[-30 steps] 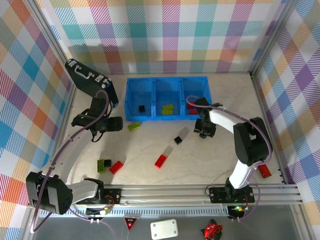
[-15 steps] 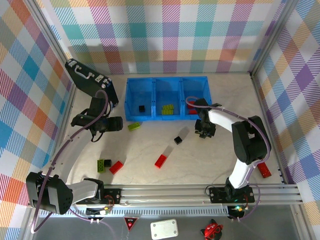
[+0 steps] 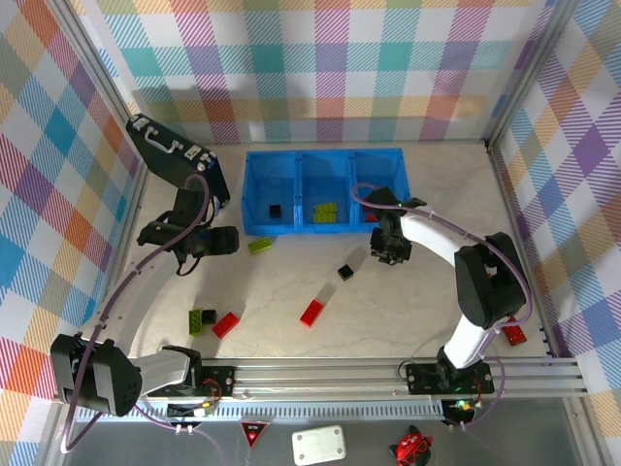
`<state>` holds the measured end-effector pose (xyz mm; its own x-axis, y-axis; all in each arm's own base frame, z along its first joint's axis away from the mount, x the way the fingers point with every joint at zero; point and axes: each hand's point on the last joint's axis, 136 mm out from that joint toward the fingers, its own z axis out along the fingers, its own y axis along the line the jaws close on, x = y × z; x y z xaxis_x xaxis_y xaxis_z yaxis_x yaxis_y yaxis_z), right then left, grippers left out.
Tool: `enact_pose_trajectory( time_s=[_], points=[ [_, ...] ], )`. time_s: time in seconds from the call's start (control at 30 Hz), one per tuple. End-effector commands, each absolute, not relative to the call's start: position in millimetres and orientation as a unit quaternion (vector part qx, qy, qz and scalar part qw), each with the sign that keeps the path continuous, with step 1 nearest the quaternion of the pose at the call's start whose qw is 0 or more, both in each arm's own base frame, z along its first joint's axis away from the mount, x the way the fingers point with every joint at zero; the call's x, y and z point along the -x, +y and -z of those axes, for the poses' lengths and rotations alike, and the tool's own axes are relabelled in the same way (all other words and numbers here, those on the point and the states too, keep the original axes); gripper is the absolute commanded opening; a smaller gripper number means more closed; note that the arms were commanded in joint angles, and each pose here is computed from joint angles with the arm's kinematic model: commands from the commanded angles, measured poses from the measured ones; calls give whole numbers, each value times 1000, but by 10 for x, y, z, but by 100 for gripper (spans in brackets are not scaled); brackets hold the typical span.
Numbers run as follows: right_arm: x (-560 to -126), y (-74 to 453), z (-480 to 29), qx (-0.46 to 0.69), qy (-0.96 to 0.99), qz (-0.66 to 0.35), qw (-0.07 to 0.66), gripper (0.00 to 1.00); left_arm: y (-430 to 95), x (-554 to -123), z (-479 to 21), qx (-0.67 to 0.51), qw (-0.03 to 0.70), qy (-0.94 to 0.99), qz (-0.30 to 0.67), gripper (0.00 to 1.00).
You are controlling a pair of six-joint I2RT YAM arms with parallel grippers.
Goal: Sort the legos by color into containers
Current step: Pick up the lego from the middle-right of the table, then place the lego in the container.
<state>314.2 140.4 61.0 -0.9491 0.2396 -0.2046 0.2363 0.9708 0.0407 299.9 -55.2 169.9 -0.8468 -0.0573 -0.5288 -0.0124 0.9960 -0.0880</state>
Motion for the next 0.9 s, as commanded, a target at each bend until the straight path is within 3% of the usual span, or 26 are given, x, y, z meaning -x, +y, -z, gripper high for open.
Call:
enact_pose_trajectory(
  time_s=[0.0, 0.53, 0.87],
  points=[
    [-3168, 1594, -845, -100, 987, -17, 125, 37, -517, -3013, -1708, 19, 280, 959, 43, 76],
    [-3444, 2926, -1393, 39, 975, -65, 209, 36, -517, -3011, -1699, 20, 278, 959, 44, 76],
    [-3612, 3533, -1448, 80, 959, -77, 262, 35, -473, -3003, -1698, 25, 279, 959, 34, 75]
  ],
)
